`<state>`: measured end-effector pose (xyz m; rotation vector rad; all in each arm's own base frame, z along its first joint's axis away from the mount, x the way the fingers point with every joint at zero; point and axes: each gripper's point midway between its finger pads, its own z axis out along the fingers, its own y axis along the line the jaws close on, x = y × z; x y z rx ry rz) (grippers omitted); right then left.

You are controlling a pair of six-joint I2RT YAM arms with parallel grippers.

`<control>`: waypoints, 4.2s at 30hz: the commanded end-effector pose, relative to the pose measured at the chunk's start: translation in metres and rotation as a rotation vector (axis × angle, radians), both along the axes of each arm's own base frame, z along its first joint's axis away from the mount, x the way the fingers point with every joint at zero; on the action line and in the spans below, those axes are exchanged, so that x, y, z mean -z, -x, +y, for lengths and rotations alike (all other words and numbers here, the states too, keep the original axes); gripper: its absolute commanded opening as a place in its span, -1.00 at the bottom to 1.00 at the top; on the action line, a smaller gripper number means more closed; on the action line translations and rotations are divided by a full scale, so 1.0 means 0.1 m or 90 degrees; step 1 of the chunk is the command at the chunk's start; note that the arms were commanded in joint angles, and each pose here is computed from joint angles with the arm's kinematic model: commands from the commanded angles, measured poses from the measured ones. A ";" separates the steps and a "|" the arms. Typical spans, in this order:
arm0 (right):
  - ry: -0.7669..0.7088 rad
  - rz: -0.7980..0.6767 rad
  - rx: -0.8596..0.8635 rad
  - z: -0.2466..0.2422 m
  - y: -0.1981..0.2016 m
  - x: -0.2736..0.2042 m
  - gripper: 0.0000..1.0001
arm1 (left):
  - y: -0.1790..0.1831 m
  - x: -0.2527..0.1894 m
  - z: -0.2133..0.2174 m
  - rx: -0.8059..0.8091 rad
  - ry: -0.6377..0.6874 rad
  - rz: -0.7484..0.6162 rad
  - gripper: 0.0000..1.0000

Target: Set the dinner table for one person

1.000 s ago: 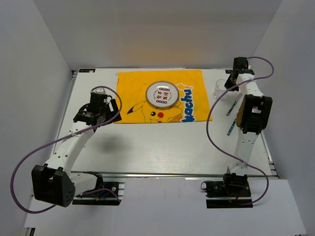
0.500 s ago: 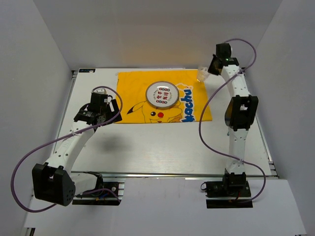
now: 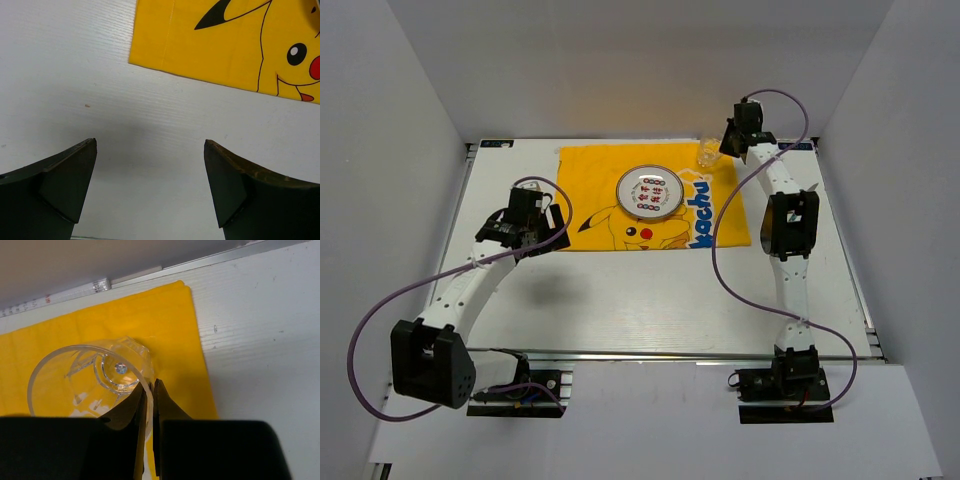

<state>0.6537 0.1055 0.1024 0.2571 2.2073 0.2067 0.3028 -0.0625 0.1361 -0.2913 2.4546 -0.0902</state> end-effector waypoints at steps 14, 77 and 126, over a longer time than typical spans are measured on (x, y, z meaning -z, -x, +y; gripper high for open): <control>0.046 -0.099 -0.015 -0.08 -0.27 -0.34 -1.00 | -0.01 0.02 0.00 0.007 -0.001 0.000 0.96; 0.005 0.250 0.307 -1.64 3.10 0.47 0.37 | 0.09 -0.50 0.17 -0.065 0.007 -0.109 0.96; -0.051 0.135 -0.017 0.56 2.42 -0.50 -1.00 | 0.10 -0.58 0.44 -0.177 -0.025 -0.120 0.96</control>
